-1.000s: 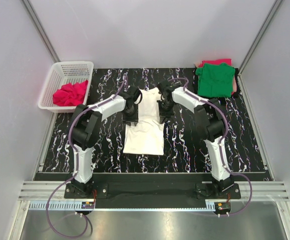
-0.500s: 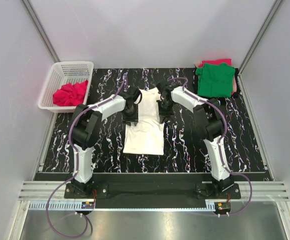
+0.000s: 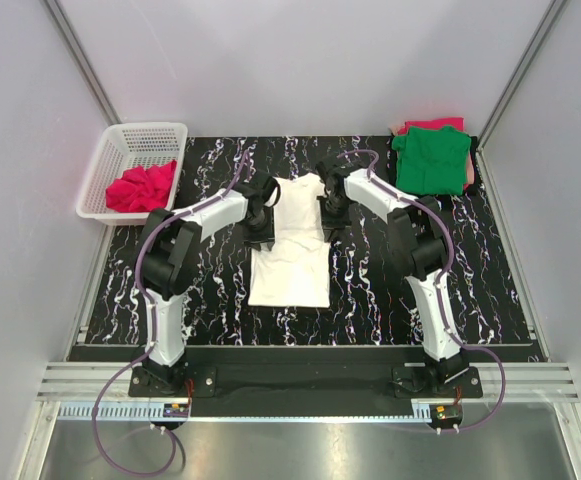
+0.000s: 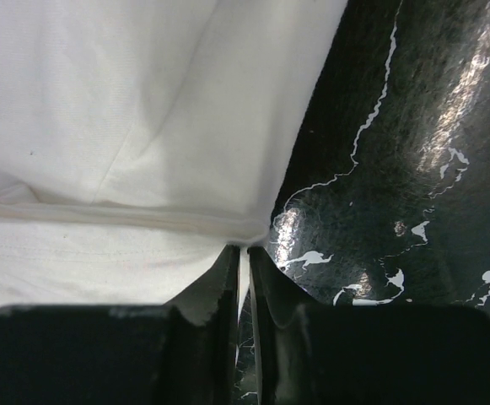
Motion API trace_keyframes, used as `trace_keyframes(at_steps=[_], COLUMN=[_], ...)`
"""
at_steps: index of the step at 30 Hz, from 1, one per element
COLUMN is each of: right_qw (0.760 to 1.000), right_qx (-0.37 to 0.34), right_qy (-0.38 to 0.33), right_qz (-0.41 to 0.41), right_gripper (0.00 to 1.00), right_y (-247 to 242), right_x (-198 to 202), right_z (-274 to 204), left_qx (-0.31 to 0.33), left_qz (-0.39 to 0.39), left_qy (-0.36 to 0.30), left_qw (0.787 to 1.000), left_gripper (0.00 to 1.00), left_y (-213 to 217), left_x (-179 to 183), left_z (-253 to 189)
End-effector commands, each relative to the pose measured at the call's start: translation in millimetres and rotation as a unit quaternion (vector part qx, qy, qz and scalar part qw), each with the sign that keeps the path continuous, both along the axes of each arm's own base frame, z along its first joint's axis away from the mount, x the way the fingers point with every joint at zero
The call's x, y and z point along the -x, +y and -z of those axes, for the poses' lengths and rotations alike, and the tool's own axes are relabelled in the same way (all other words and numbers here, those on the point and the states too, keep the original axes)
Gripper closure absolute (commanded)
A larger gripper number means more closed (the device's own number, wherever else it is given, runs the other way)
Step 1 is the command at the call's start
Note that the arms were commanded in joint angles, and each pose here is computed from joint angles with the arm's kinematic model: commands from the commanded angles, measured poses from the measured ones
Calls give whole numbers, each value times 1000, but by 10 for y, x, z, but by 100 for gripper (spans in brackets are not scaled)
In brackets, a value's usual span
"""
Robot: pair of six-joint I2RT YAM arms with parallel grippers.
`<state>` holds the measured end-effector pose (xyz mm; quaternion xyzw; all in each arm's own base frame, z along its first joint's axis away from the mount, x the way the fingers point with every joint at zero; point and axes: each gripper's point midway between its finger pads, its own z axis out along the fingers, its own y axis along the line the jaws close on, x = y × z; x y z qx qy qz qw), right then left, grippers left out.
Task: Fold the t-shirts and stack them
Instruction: Fold the tshirt
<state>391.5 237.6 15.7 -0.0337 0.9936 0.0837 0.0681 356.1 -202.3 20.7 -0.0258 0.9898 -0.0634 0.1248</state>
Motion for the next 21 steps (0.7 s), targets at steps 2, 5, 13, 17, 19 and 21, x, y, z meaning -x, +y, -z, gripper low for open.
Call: trace_keyframes(at_steps=[2, 5, 13, 17, 19, 21], right_qw=[999, 999, 991, 991, 993, 993], right_qx=[27, 17, -35, -36, -44, -59], right_qy=[-33, -41, -130, -128, -106, -98], right_qz=[5, 2, 8, 4, 10, 27], right_gripper=[84, 83, 77, 76, 76, 75], right_y=[-151, -119, -194, -343, -405, -428], right_x=[-239, -259, -282, 11, 258, 435], right_z=[-13, -108, -1233, -1458, -1425, -1493], left_qx=[-10, -2, 49, 57, 78, 93], left_qz=[0, 3, -5, -15, -28, -40], left_qy=[-2, -7, -60, -62, -47, -47], left_qw=[1000, 1000, 997, 996, 995, 994], left_gripper=[60, 60, 59, 48, 48, 48], left_y=[132, 118, 144, 285, 357, 398], left_x=[31, 28, -31, 177, 367, 519], left_z=[-4, -65, -831, -1093, -1095, -1157])
